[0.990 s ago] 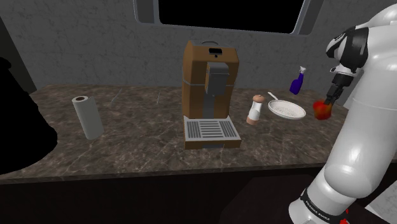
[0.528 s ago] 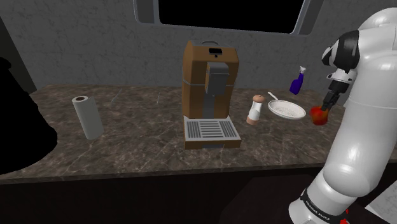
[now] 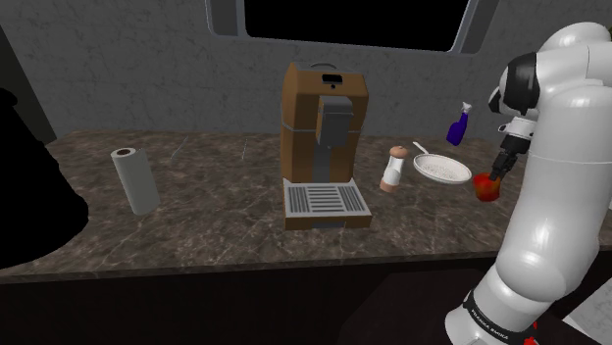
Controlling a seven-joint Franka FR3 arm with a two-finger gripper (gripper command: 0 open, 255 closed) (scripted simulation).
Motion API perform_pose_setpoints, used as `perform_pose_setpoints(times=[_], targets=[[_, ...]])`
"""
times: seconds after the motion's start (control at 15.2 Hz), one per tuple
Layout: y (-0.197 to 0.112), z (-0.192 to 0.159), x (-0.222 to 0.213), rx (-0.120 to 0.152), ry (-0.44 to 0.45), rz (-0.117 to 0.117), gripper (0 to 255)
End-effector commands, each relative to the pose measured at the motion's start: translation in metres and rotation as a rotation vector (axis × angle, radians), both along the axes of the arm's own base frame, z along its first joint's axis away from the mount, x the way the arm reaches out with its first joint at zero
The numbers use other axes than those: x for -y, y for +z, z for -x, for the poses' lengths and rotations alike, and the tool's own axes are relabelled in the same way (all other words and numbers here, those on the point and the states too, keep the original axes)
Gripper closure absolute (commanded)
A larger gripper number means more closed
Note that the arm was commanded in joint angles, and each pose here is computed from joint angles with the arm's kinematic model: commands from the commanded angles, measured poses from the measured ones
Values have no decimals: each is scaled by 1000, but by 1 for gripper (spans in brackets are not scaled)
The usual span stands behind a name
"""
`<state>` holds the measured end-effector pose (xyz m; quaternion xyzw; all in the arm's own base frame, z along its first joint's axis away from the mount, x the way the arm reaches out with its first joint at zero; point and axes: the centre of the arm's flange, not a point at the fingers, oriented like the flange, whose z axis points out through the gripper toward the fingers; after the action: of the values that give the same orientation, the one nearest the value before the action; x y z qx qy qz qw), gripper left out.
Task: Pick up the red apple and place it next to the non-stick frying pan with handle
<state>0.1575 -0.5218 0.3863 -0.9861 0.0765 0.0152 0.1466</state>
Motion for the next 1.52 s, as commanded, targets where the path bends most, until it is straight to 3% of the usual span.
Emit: perform_pose_setpoints(times=[0.0,0.59,0.66,0.99,1.25,1.45], targets=[[-11,0,0,0,0,0,255],[-19,0,0,0,0,0,255],[-19,0,-1,0,0,0,0],[-19,0,0,0,0,0,0],[29,0,14,0,0,0,0],[29,0,14,0,0,0,0]])
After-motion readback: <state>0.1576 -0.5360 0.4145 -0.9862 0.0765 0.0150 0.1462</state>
